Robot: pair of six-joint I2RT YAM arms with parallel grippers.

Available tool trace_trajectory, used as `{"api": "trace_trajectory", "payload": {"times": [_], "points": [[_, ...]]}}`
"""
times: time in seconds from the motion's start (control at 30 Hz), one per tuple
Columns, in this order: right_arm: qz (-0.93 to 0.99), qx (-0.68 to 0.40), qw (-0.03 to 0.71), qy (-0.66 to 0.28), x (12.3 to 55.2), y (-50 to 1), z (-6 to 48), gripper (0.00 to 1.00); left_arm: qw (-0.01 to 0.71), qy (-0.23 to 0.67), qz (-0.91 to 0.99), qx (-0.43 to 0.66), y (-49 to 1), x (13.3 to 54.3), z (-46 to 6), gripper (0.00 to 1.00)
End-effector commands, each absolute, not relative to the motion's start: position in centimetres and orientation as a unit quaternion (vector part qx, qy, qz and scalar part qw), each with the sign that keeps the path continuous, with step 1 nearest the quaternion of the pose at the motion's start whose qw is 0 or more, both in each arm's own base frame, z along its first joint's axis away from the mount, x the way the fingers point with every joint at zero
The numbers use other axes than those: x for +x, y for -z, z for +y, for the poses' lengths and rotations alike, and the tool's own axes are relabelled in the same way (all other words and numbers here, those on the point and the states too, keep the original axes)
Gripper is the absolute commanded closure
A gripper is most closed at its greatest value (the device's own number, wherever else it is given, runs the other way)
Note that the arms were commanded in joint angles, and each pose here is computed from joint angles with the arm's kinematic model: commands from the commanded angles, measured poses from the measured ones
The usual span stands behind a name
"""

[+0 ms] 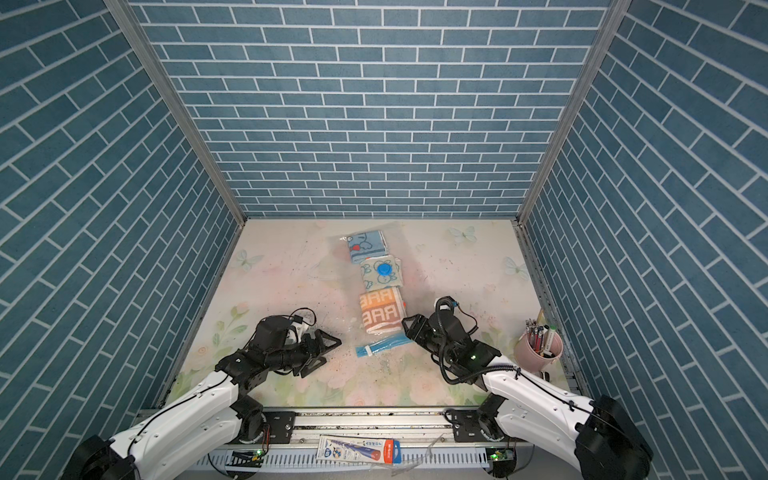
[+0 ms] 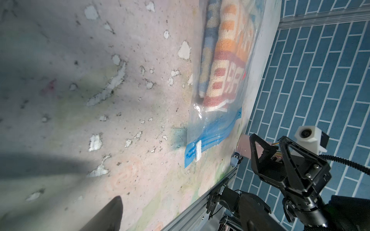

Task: Place the folded towel into the vacuum bag
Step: Adjust the vacuum bag at the center of the board.

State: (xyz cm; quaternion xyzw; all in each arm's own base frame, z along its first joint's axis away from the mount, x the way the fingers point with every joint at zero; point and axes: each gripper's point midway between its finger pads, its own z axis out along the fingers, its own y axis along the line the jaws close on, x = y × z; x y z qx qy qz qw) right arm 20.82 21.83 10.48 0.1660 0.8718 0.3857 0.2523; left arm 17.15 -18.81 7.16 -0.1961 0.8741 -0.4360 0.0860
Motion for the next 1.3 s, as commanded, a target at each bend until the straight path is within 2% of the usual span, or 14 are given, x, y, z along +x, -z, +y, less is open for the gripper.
{"api": "trace_trajectory", "payload": {"times": [0.0, 0.33, 0.53, 0.73, 0.97, 1.27], "points": [[0.864, 0.203, 0.254, -0.386, 20.8, -10.5, 21.0, 0.31, 0.083, 0.431, 0.878, -0.192, -7.2, 17.4, -18.9, 0.09], [0.882, 0.207, 0.266, -0.328, 20.6, -9.9, 18.5, 0.30, 0.059, 0.414, 0.894, -0.163, -5.8, 18.2, -19.9, 0.10], [0.889, 0.215, 0.234, -0.330, 21.7, -9.9, 17.7, 0.29, 0.070, 0.427, 0.888, -0.157, -5.9, 20.7, -21.3, 0.12], [0.906, 0.215, 0.214, -0.296, 22.6, -10.3, 16.0, 0.29, 0.093, 0.453, 0.870, -0.168, -5.9, 24.5, -22.4, 0.13], [0.916, 0.231, 0.183, -0.272, 23.4, -8.3, 15.4, 0.30, 0.150, 0.473, 0.849, -0.185, -6.8, 31.2, -22.3, 0.17], [0.926, 0.220, 0.158, -0.265, 23.5, -7.1, 16.1, 0.31, 0.184, 0.417, 0.869, -0.192, -3.8, 36.3, -21.0, 0.23]]}}
